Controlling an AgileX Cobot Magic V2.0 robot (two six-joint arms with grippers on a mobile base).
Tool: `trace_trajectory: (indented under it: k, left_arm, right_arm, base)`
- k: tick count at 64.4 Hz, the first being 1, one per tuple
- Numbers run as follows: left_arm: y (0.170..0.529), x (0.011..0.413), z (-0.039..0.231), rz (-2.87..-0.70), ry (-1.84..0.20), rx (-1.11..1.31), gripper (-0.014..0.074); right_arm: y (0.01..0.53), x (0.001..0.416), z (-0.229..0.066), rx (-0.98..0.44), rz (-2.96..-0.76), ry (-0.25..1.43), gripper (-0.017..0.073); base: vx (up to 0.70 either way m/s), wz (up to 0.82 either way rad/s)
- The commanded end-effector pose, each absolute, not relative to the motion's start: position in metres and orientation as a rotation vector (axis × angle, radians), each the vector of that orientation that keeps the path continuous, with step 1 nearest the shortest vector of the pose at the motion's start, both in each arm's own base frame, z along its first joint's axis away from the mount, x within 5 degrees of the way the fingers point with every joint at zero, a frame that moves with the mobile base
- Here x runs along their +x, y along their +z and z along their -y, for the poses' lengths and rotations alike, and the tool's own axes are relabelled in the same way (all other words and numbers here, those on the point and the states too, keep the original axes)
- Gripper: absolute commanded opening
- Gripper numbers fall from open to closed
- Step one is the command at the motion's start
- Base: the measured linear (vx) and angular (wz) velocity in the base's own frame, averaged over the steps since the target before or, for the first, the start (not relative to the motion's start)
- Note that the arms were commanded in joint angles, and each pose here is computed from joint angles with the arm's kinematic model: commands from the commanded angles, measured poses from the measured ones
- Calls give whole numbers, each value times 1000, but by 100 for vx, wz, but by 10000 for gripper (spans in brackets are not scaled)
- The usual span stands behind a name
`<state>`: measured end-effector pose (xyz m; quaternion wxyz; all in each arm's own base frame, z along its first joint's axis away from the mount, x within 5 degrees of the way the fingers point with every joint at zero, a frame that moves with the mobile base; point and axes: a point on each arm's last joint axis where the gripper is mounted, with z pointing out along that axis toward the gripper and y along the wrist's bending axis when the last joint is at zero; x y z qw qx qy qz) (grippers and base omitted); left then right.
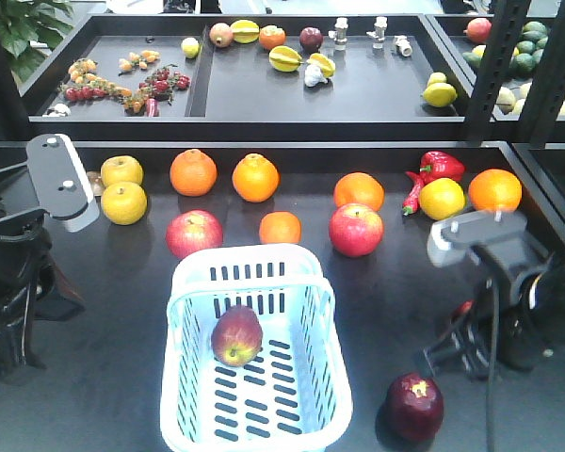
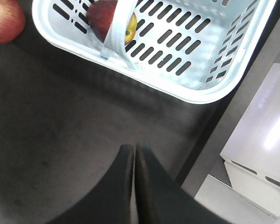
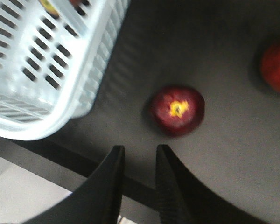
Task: Pick three apples into basket with both arms
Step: 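Move the right gripper to a dark red apple and grasp it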
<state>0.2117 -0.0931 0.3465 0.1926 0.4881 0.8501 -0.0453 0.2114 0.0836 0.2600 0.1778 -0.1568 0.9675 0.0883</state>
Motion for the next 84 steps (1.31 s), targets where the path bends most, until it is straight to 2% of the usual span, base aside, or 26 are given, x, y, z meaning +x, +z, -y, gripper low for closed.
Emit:
trace_trajectory:
  k: [1, 9, 25, 30, 69, 76, 84]
  left_arm:
    - [360, 209, 95, -2316, -137, 1328, -6]
    - [360, 209, 95, -2316, -137, 1328, -6]
    - [360, 209, 95, -2316, -137, 1328, -6]
    - [360, 209, 95, -2316, -137, 1328, -6]
    - [360, 209, 95, -2316, -137, 1328, -6]
    - [360, 209, 95, -2316, -137, 1328, -6]
    - [360, 209, 95, -2316, -137, 1328, -6]
  right_arm:
    - [253, 221, -81, -414, -2739, 233, 206]
    - [235, 232, -84, -433, -2784, 222, 307]
    - [208, 249, -89, -434, -2826, 204, 660]
    - [198, 253, -90, -447, -2850, 184, 730]
    - [117, 297, -94, -450, -2982, 80, 689]
    - [106, 301, -95, -457, -3014, 72, 652]
    - [99, 302, -96, -449, -3035, 67, 549]
  base:
    - [0, 0]
    - [0, 0]
    - [0, 0]
    - [0, 0]
    - [0, 0]
    - [0, 0]
    - [0, 0]
